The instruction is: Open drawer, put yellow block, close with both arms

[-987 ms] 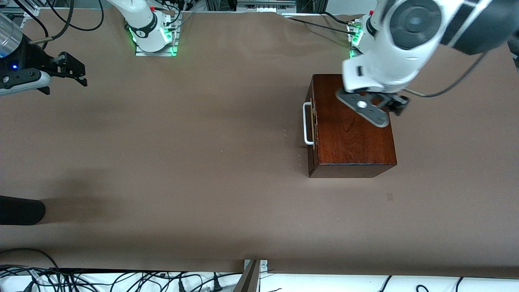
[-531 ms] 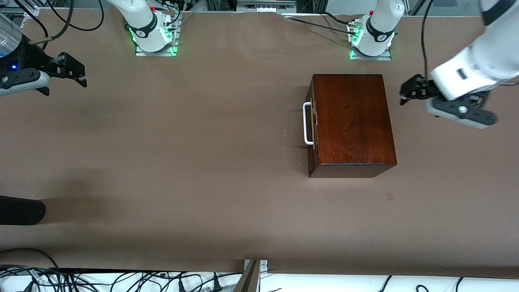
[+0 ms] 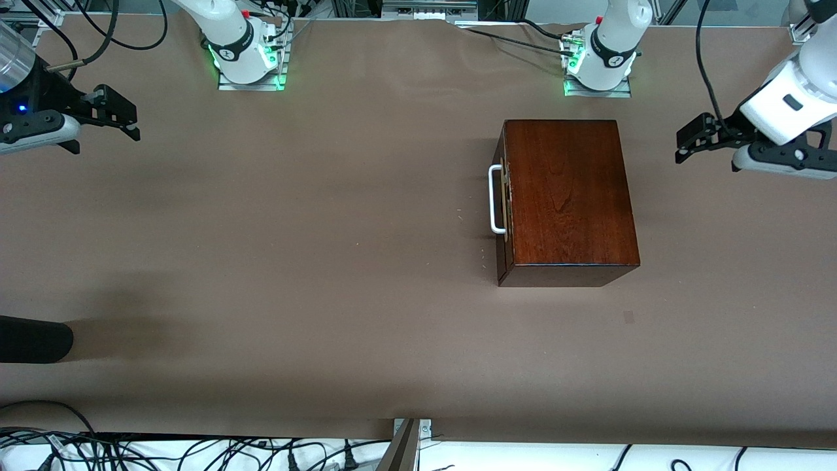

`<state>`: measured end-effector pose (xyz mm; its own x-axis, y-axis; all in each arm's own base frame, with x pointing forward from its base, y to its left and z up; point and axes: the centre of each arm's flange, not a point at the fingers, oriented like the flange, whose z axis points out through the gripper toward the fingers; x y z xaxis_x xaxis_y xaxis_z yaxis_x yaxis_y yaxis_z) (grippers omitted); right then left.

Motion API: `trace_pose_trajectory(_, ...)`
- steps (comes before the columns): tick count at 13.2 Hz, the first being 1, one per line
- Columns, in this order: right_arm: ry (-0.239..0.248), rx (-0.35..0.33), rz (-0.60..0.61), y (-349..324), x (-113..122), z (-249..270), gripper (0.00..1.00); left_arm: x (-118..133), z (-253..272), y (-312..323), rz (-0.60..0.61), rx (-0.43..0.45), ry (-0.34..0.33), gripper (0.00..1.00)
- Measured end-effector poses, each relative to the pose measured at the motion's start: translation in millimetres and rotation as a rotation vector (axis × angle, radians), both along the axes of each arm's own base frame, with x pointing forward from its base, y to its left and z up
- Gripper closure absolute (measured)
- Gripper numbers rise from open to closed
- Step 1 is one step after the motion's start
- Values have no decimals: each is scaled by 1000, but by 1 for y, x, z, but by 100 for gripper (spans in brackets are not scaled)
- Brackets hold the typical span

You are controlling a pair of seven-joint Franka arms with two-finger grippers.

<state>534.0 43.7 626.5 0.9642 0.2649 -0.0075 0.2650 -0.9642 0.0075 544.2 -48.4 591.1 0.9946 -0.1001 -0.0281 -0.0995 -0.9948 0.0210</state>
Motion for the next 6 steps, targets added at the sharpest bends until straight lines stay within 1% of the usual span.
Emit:
trace_pose_trajectory(2,0,0,0,0,0,0,0,4,-2,-5,9,1,3,0)
trace_pose_trajectory(6,0,0,0,0,0,0,0,2,1,-14,2,2,7,0)
